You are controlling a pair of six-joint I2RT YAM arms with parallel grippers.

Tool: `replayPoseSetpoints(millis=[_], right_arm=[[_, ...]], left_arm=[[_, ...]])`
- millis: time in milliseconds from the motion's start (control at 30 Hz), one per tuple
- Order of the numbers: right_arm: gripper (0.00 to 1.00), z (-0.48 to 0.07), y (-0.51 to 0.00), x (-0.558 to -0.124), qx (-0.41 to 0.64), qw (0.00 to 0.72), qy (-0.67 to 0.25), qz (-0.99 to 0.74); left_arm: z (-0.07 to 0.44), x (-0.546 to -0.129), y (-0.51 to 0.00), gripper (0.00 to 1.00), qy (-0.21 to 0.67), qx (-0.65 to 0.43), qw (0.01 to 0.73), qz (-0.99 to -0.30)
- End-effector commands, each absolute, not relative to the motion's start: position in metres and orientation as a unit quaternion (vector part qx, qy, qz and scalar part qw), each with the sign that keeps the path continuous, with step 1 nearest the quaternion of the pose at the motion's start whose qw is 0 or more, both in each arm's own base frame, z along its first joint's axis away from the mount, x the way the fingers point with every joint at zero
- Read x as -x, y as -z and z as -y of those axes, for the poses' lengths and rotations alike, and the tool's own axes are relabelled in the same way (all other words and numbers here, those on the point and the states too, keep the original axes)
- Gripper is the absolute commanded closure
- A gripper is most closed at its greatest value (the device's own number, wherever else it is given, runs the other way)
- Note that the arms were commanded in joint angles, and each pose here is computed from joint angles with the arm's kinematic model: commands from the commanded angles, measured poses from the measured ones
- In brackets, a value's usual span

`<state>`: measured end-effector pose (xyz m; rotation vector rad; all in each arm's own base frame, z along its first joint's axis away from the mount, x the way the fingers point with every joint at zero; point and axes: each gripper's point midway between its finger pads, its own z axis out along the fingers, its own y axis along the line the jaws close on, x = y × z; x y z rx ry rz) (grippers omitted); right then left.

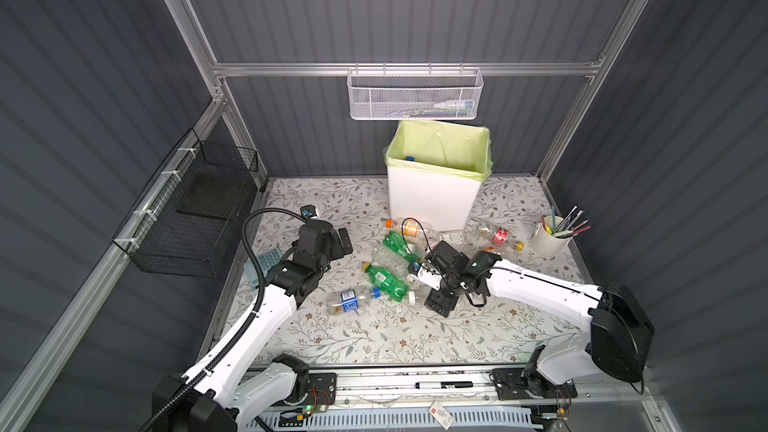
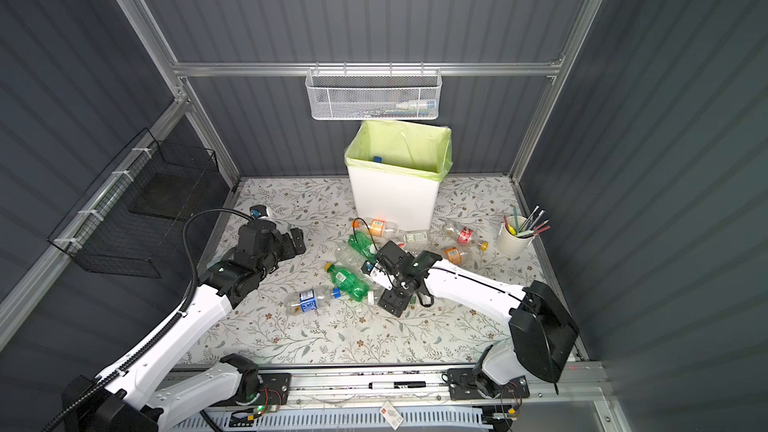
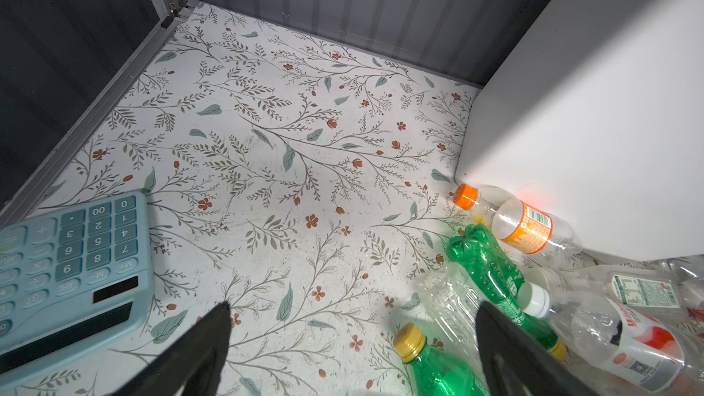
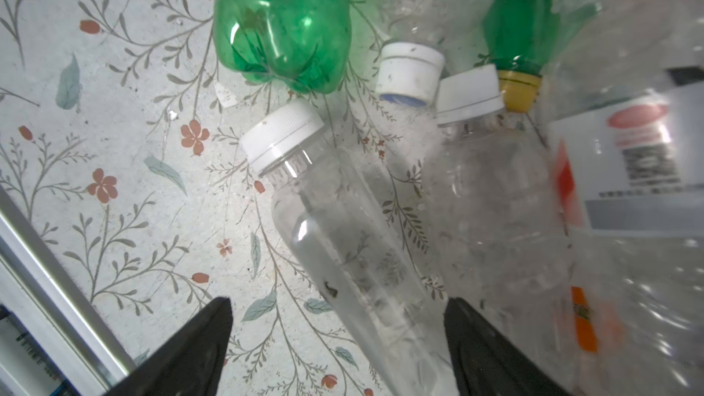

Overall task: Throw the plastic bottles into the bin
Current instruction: 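Move the right gripper back down to the bottle pile, then grasp the white-capped lime-labelled bottle with the right gripper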

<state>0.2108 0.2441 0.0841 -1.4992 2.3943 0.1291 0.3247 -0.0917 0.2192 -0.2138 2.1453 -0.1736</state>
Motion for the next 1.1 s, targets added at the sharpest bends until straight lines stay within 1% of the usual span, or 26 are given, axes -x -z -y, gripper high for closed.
replayPoseSetpoints(millis=[0,200,400,533,667,800,1000,1067], right_arm=[[0.12,-0.244,-0.082,-0.206,0.543,0.136,-0.034,-0.828],[0.2,-0.243,-0.072,-0.204,0.55,0.116,-0.02,-0.827],[0.25,-0.241,-0.06,-0.202,0.554,0.096,-0.008,-0.827],[0.24,-0.239,-0.056,-0.202,0.555,0.086,0.0,-0.827],[0.25,-0.242,-0.061,-0.197,0.553,0.09,-0.008,-0.828],[0.24,-0.242,-0.065,-0.191,0.548,0.09,-0.017,-0.831],[0.19,-0.241,-0.061,-0.18,0.54,0.065,-0.019,-0.839],[0.16,-0.24,-0.06,-0.178,0.539,0.063,-0.017,-0.84]], left_arm=[[0.088,-0.324,-0.218,0.0,0.067,0.093,0.469,-0.875],[0.088,-0.323,-0.218,0.0,0.066,0.093,0.469,-0.876],[0.087,-0.323,-0.216,0.0,0.062,0.093,0.468,-0.877],[0.086,-0.323,-0.215,0.0,0.061,0.093,0.467,-0.877],[0.086,-0.322,-0.215,0.0,0.061,0.093,0.466,-0.878],[0.085,-0.321,-0.214,0.0,0.06,0.094,0.466,-0.878],[0.085,-0.321,-0.211,0.0,0.058,0.094,0.463,-0.879],[0.085,-0.32,-0.211,0.0,0.059,0.094,0.464,-0.879]])
